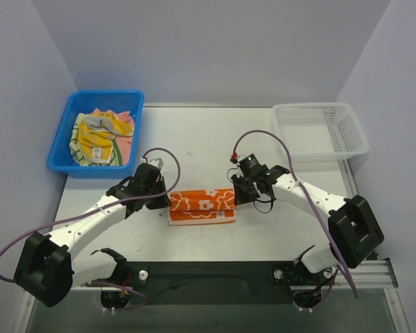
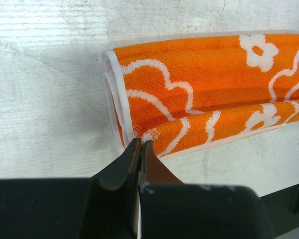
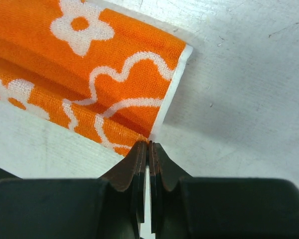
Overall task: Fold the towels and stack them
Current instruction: Fold the towel
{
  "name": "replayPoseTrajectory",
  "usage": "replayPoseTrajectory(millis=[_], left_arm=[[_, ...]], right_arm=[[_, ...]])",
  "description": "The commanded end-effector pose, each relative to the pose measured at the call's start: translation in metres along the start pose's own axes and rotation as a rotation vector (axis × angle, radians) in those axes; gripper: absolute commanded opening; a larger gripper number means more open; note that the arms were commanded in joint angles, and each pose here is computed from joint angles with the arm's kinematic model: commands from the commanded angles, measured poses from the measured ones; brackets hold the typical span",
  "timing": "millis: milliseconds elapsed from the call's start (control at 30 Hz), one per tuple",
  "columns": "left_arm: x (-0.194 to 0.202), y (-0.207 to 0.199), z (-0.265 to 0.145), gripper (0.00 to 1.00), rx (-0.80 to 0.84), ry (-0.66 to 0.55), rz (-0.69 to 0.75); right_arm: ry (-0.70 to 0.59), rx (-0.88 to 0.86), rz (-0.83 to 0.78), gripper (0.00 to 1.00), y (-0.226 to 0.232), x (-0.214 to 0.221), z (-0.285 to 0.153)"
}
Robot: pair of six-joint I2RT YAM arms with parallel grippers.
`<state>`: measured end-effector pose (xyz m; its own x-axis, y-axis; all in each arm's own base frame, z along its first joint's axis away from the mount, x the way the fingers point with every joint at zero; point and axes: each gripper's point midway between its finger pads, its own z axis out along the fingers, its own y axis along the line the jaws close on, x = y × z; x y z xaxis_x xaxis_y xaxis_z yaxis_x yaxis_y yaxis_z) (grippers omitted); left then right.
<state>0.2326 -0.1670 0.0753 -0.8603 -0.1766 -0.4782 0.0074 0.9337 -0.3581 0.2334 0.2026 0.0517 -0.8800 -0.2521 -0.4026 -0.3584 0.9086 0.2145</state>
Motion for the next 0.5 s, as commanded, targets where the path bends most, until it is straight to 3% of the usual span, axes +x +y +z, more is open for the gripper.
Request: replayPoseTrajectory(millis=[0, 333, 467], left_arm=[[0.001, 0.006, -0.012, 0.03, -0.029, -0.007, -0.002], [0.052, 0.028, 0.015, 0.08, -0.085, 0.186, -0.025], [0.066, 0.026, 0.021, 0.16, -0.072, 0.248, -0.045]], right_arm=[[0.016, 0.019, 0.011, 0.0, 0.0, 0.005, -0.018], [0.19, 0.045, 0.03, 0.0, -0.004, 0.047, 0.015], [0.232, 0.072, 0.019, 0.0, -0.007, 0.056, 0.024]])
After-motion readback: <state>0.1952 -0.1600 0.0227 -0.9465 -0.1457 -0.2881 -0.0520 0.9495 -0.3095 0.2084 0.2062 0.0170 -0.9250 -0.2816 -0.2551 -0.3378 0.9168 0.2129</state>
